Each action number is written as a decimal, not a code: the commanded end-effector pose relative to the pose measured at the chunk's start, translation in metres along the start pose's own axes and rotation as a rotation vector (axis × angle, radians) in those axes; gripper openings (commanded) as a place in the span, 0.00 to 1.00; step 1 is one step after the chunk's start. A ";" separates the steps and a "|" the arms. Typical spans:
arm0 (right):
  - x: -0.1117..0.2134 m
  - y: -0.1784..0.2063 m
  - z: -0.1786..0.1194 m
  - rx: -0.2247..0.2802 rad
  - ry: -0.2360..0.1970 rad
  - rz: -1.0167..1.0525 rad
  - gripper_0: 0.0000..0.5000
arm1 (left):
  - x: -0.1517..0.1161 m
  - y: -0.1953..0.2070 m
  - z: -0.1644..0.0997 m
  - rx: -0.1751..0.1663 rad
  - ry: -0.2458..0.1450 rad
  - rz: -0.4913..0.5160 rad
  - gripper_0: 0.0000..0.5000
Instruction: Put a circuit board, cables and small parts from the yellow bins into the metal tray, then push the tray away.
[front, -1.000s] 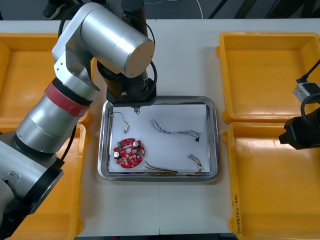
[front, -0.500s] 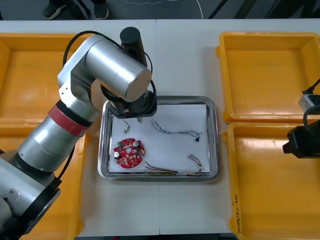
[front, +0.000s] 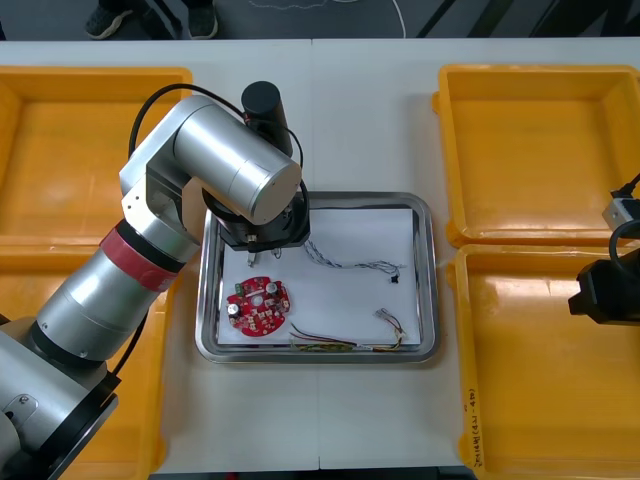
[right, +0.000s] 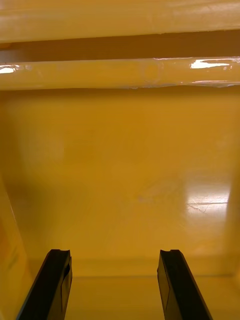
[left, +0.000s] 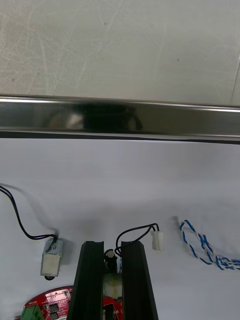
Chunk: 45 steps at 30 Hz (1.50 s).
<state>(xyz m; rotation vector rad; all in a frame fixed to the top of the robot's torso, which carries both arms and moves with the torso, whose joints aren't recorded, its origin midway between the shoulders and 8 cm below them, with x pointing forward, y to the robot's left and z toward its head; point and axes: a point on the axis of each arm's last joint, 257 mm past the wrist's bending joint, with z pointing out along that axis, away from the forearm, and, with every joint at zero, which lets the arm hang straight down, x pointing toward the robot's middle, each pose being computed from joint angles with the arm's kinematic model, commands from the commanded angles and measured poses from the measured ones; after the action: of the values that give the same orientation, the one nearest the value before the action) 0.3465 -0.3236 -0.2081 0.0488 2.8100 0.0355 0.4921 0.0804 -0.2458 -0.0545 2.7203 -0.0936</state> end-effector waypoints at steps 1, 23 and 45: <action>-0.002 -0.012 -0.010 0.029 -0.028 0.049 1.00 | 0.007 -0.015 0.001 0.019 -0.005 0.019 0.47; 0.001 -0.006 -0.010 0.008 -0.015 0.012 1.00 | -0.032 0.000 -0.062 0.035 -0.127 -0.020 1.00; -0.001 -0.002 -0.010 -0.007 -0.023 -0.005 1.00 | -0.092 0.108 -0.162 0.002 -0.215 -0.096 1.00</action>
<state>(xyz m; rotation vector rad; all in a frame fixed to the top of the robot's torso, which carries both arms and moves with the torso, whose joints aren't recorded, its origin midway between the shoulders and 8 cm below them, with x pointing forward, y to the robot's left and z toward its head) 0.3434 -0.3187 -0.2092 0.0505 2.8204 0.0669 0.4985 0.1728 -0.1133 -0.1825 2.5893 -0.1511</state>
